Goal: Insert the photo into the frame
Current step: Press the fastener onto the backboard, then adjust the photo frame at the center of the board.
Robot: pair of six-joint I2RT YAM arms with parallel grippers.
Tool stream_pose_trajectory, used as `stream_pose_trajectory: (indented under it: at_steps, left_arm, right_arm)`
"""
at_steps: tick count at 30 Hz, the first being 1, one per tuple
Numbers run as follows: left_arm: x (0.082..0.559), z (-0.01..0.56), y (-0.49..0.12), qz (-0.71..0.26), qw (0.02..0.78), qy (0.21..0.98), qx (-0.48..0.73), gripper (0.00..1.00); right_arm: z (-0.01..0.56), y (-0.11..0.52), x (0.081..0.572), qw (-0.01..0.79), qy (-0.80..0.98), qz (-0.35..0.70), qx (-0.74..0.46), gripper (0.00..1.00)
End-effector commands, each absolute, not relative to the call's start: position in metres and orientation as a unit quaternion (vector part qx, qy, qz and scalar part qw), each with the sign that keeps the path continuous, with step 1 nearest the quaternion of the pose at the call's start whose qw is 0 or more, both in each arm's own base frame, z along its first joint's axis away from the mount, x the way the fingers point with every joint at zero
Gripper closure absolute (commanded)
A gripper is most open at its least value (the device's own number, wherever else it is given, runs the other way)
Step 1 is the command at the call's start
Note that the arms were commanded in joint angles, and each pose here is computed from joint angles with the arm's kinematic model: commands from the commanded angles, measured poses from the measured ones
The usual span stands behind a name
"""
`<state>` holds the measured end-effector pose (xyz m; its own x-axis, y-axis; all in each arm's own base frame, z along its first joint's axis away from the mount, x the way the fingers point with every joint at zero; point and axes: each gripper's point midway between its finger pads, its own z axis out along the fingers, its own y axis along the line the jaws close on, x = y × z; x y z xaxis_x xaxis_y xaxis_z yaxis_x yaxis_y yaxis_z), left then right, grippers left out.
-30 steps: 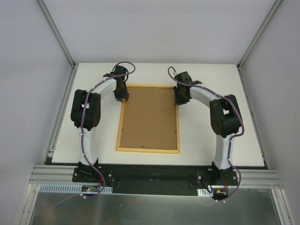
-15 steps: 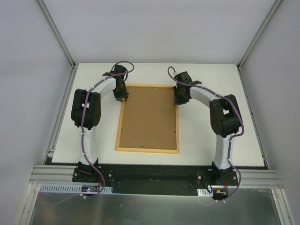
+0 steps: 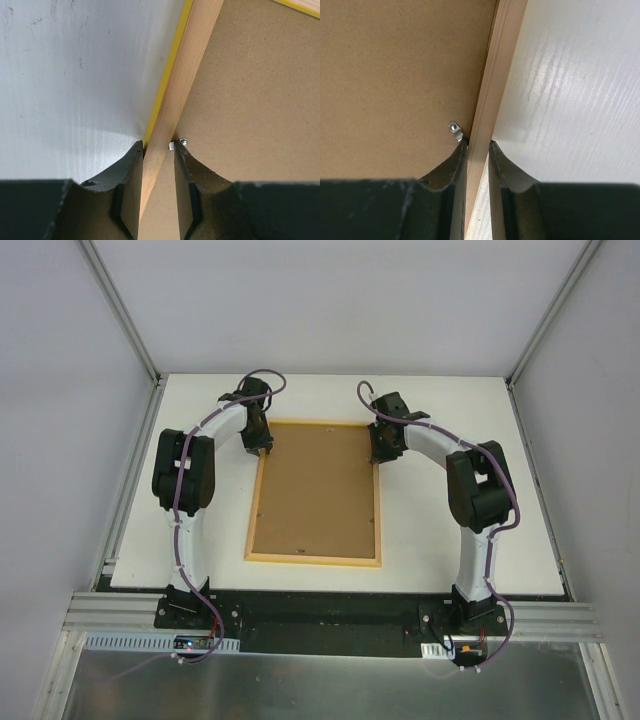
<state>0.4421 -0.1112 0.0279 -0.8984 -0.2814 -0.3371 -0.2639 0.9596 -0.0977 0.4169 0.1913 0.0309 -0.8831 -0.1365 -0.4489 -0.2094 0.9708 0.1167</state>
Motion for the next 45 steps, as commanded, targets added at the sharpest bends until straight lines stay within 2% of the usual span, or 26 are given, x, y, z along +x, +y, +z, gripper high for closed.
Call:
stream_pose_trajectory:
  at_steps: [1, 11, 19, 21, 30, 43, 45]
  left_arm:
    - [0.433, 0.004, -0.081, 0.027, 0.145, 0.981, -0.13, 1.0]
    - [0.431, 0.004, -0.085, 0.016, 0.14, 0.984, -0.109, 1.0]
    - [0.429, 0.002, -0.086, 0.016, 0.137, 0.985, -0.101, 1.0]
    - [0.43, 0.003, -0.086, 0.016, 0.137, 0.985, -0.1, 1.0]
    - [0.431, 0.004, -0.09, 0.005, 0.137, 0.986, -0.093, 1.0]
    - [0.435, 0.007, -0.106, -0.008, 0.142, 0.987, -0.079, 1.0]
    - [0.439, 0.009, -0.106, -0.009, 0.147, 0.986, -0.08, 1.0]
  right_arm:
    - [0.025, 0.191, 0.405, 0.203, 0.97, 0.08, -0.111, 0.84]
    - [0.029, 0.199, 0.406, 0.216, 0.963, 0.074, -0.145, 0.63]
    - [0.02, 0.2, 0.412, 0.208, 0.965, 0.066, -0.144, 0.57]
    - [0.015, 0.194, 0.416, 0.208, 0.968, 0.045, -0.136, 0.62]
    - [0.004, 0.197, 0.423, 0.201, 0.97, 0.045, -0.13, 0.65]
    - [0.003, 0.199, 0.42, 0.196, 0.974, 0.046, -0.101, 0.99]
    - [0.004, 0.197, 0.412, 0.191, 0.976, 0.046, -0.098, 1.0]
